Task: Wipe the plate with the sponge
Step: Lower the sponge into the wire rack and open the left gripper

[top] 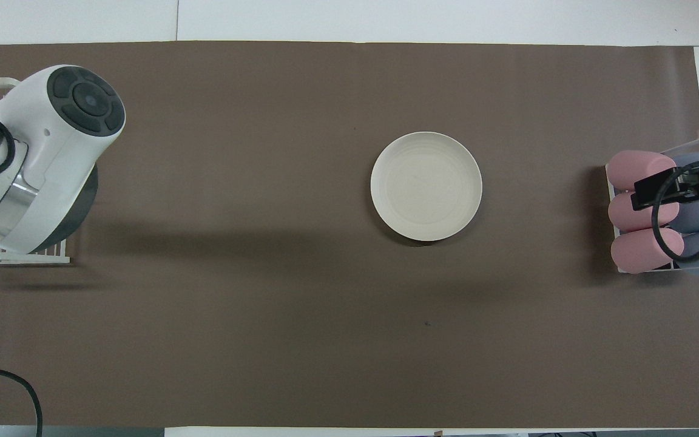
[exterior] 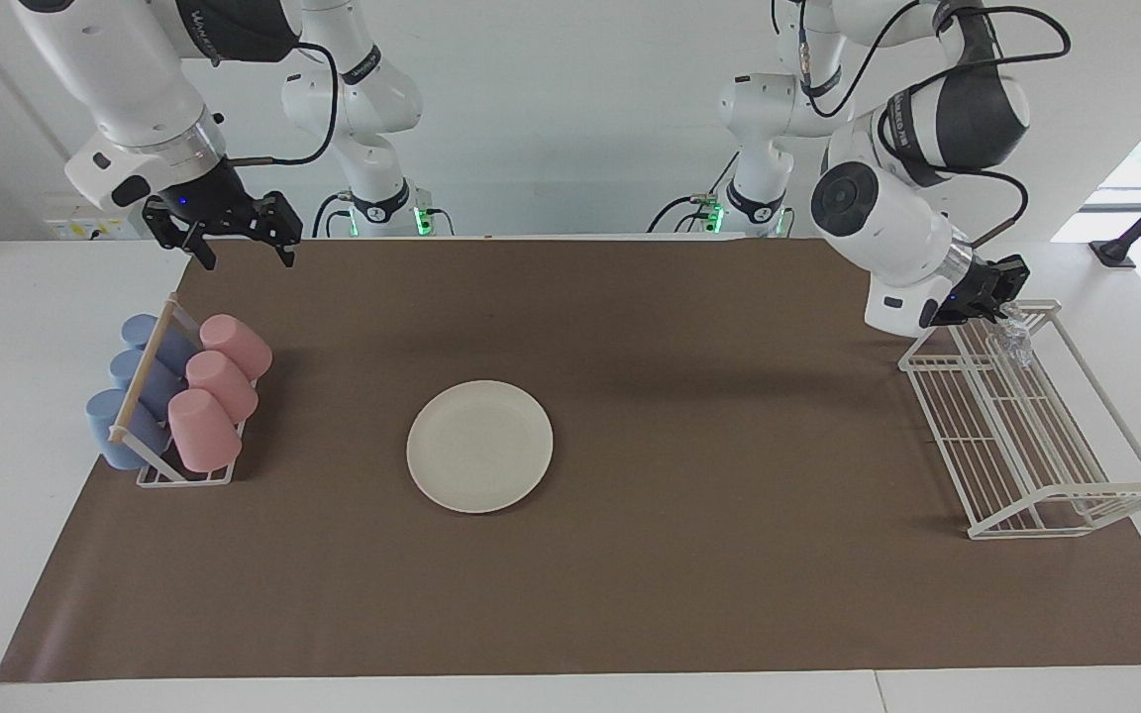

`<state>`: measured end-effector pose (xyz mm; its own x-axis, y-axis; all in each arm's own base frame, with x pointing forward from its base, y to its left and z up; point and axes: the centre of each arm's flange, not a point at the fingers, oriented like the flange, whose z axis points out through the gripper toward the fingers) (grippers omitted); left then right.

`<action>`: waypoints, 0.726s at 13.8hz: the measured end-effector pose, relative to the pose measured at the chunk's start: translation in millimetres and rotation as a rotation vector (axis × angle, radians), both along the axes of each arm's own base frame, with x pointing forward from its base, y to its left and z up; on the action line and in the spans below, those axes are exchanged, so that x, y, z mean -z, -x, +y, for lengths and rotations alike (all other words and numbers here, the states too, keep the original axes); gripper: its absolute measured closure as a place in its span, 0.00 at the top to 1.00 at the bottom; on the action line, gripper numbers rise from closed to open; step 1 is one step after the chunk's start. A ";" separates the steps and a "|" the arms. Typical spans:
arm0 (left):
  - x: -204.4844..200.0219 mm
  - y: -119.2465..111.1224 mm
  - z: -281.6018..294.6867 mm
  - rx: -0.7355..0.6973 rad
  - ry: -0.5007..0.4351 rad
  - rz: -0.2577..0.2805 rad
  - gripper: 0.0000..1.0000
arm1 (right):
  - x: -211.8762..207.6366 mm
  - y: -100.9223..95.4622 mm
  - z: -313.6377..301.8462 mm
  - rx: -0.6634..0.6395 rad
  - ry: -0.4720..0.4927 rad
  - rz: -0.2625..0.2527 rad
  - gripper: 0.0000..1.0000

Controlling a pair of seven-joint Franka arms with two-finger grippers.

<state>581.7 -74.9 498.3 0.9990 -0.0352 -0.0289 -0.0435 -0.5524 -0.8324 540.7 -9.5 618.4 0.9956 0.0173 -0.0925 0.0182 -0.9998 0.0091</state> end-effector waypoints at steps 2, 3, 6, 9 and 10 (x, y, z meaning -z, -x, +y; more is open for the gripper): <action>27.0 0.2 9.4 -0.018 -0.072 -0.005 0.04 | 0.3 0.7 -11.7 0.017 -0.001 0.002 1.00; 41.4 -0.7 12.2 -0.030 -0.103 -0.017 0.04 | 2.4 1.2 -16.7 0.017 -0.002 0.006 1.00; 80.4 -7.5 15.0 -0.048 -0.176 -0.050 0.04 | 12.4 1.0 -31.5 0.026 -0.004 0.000 1.00; 101.2 -9.5 14.5 -0.076 -0.189 -0.085 0.04 | 13.6 3.0 -31.7 0.025 -0.005 0.002 1.00; 102.3 -9.6 13.8 -0.077 -0.189 -0.089 0.04 | 12.1 4.1 -31.2 0.024 -0.005 -0.001 1.00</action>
